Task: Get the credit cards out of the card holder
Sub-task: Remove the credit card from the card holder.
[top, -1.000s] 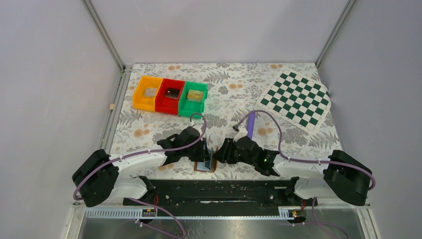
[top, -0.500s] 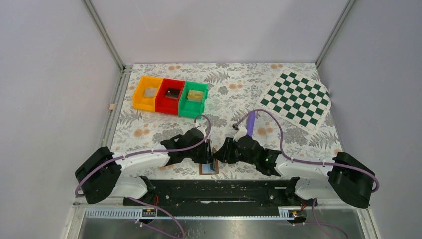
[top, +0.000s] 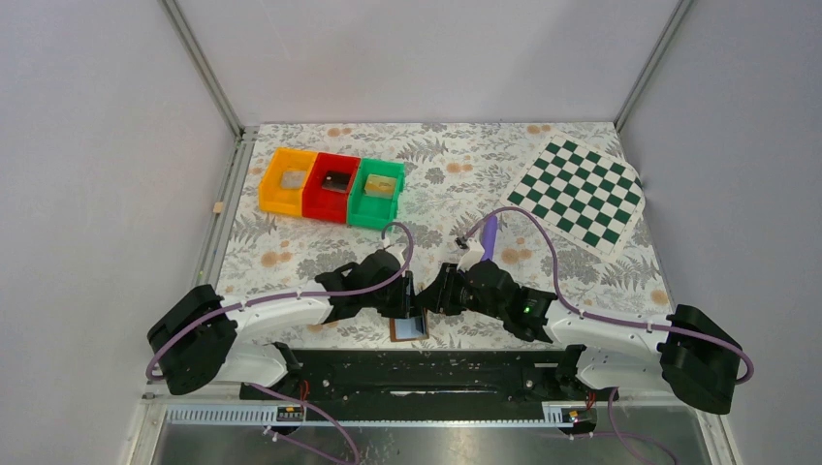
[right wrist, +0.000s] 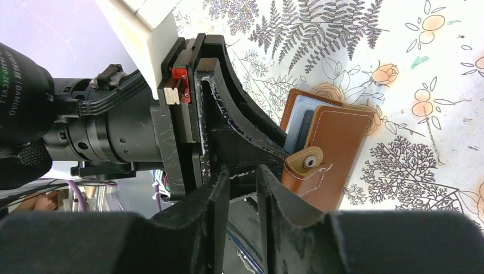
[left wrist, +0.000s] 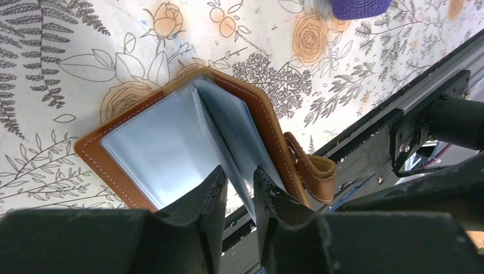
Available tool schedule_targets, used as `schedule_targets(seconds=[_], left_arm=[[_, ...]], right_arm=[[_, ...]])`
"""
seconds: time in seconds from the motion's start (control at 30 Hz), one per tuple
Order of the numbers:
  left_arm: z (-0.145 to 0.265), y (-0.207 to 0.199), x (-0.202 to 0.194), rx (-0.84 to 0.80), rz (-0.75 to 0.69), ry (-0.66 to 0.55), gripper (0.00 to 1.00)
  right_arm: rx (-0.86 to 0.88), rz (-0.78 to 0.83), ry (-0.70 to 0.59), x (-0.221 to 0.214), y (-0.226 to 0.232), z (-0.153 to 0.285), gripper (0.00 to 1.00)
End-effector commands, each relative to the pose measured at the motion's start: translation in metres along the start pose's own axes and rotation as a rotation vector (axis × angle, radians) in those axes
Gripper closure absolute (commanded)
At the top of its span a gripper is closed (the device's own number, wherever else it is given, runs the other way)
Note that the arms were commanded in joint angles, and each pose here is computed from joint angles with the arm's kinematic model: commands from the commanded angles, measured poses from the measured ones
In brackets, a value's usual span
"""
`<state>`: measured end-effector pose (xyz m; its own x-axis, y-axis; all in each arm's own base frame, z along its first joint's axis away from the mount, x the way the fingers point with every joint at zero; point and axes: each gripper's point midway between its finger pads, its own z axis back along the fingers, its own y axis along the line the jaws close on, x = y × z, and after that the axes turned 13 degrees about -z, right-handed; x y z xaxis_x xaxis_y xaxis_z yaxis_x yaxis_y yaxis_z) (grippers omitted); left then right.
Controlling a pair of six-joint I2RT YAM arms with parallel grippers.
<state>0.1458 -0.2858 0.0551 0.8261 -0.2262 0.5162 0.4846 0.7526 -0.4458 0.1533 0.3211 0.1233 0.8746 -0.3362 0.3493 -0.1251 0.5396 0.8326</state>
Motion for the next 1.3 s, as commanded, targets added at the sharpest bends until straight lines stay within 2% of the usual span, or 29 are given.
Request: schedule_targets(seconds=[0.0,0.13,0.7,0.77,0.9,1.03,1.27], left_arm=[[0.000,-0.023,0.028,-0.066,-0.006,-0.093,0.76],[-0.003,-0.022,0.027,-0.064,-0.007,-0.085,0.76],[-0.003,-0.029,0.028,-0.073,-0.011,-0.097,0.77],[-0.002,-0.028,0.029,-0.068,-0.013,-0.106,0.82],[-0.001,-0.028,0.029,-0.066,-0.015,-0.114,1.00],[0.001,-0.028,0.030,-0.053,-0.011,-0.117,1.00],[0.013,-0.006,0.030,0.142,-0.018,-0.118,1.00]], right_arm=[[0.030,0.013,0.003,0.002,0.018,0.003,0.73],[0.002,0.026,-0.008,0.002,0.013,0.002,0.77],[-0.143,0.038,0.004,0.002,-0.006,-0.009,0.79],[-0.184,0.039,0.006,0.002,-0.013,-0.008,0.79],[-0.223,0.042,0.008,0.002,-0.021,-0.007,0.80],[-0.226,0.042,0.006,0.002,-0.022,-0.008,0.80],[-0.192,0.049,-0.003,0.005,-0.011,-0.014,0.79]])
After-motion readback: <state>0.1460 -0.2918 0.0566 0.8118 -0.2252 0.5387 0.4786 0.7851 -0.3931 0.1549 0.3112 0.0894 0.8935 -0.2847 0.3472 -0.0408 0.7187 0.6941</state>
